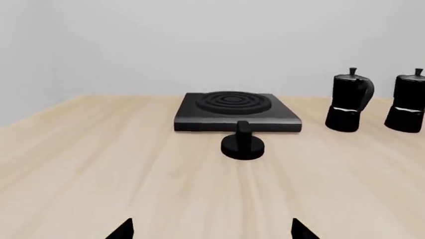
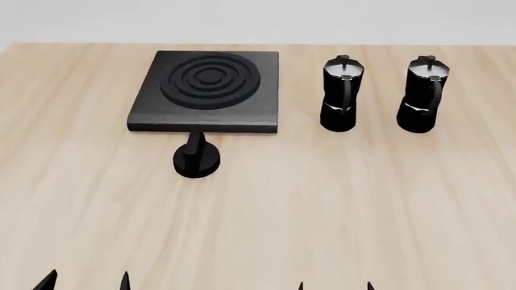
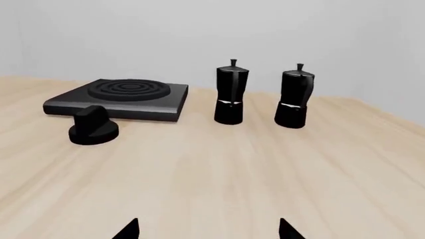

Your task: Put the right moka pot on the stove.

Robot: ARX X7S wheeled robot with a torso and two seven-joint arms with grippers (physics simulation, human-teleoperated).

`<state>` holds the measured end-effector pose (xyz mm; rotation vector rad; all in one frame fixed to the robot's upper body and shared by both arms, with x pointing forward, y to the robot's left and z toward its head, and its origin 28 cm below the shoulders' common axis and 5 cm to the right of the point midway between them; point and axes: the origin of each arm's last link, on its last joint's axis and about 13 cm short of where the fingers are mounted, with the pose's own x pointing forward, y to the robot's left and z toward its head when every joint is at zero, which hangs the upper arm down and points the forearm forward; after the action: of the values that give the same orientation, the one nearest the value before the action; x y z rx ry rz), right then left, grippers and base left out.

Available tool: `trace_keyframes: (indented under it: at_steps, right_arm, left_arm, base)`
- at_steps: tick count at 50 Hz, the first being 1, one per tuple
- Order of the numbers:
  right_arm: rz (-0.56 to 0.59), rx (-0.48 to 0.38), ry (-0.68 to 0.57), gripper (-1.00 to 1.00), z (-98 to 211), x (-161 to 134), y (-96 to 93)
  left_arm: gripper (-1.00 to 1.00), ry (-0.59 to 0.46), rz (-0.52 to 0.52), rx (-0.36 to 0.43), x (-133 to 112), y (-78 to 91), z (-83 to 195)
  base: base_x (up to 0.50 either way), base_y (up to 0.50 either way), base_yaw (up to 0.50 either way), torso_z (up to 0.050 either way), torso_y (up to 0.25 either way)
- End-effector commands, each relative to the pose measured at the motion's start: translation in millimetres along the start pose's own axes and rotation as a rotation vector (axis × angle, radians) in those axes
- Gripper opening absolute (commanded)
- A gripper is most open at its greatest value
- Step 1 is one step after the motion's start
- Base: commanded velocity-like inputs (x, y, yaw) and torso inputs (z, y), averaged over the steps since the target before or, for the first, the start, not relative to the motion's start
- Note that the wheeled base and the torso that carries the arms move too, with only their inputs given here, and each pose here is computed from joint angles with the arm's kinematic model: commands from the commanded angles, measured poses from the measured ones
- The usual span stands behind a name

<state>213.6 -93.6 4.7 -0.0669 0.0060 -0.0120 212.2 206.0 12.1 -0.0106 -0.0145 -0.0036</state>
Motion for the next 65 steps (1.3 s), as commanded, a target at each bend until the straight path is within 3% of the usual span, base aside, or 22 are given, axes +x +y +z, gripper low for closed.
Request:
trace_keyframes:
  at_steps: [1,65]
  right_arm:
    - [0.0,0.007,0.003,1.0,0.3,-0.1,-0.3]
    - [-0.002,-0.012,0.001,1.0,-2.1,1.2,-1.1]
  left_arm:
    - [1.0,0.0,-0.001,0.001,0.0,-0.3,1.0]
    - [1.0,-0.001,0.003,0.001,0.3,-0.1,0.2]
  base:
    - [0.21,0.0,0.0,0.0,0.0]
    - [0.21,0.0,0.0,0.0,0.0]
